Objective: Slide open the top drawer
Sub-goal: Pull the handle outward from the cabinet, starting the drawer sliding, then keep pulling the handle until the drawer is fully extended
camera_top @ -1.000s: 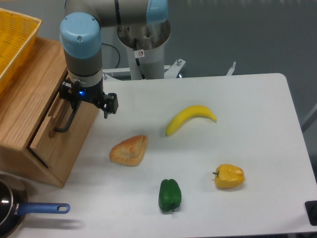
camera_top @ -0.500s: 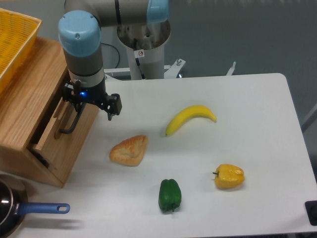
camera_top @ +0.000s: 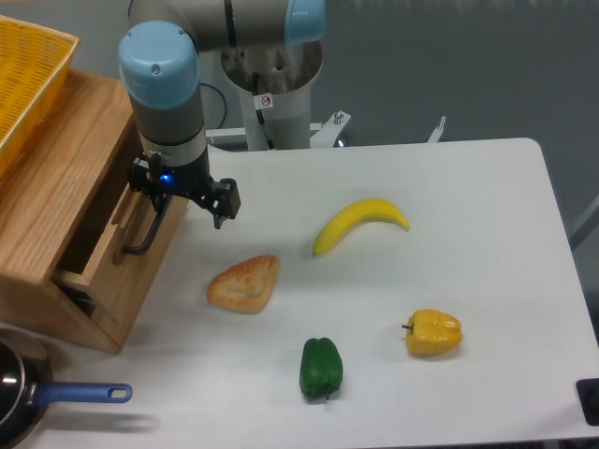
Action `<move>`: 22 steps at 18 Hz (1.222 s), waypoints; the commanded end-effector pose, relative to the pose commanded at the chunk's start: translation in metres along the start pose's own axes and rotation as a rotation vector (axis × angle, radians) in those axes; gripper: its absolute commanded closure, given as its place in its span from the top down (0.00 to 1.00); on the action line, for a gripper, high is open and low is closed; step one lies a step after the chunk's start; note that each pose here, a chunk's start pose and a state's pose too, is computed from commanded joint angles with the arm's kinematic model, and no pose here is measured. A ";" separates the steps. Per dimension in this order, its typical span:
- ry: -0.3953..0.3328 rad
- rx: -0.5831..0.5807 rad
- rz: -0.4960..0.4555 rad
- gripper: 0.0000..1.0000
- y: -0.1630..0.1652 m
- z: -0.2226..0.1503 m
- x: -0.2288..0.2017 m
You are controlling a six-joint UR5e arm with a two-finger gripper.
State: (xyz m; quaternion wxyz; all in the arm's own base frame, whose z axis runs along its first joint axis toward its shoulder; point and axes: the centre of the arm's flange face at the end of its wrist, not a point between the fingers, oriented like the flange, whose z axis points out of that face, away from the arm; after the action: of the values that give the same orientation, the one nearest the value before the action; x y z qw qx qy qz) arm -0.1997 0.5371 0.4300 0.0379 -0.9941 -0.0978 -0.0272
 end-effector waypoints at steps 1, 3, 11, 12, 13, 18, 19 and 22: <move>-0.006 -0.002 0.000 1.00 0.000 0.000 -0.001; -0.018 -0.008 -0.002 1.00 0.001 0.000 -0.003; -0.026 -0.012 -0.031 1.00 0.005 0.000 -0.023; -0.029 -0.011 -0.025 1.00 0.006 -0.001 -0.026; -0.028 -0.014 -0.028 1.00 0.007 0.000 -0.030; -0.030 -0.008 -0.046 1.00 0.009 -0.003 -0.041; -0.030 -0.008 -0.047 1.00 0.010 -0.003 -0.043; -0.032 -0.008 -0.038 1.00 0.011 -0.004 -0.049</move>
State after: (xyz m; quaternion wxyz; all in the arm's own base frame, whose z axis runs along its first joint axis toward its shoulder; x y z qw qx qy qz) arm -0.2453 0.5164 0.4299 0.0317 -0.9925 -0.1172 -0.0125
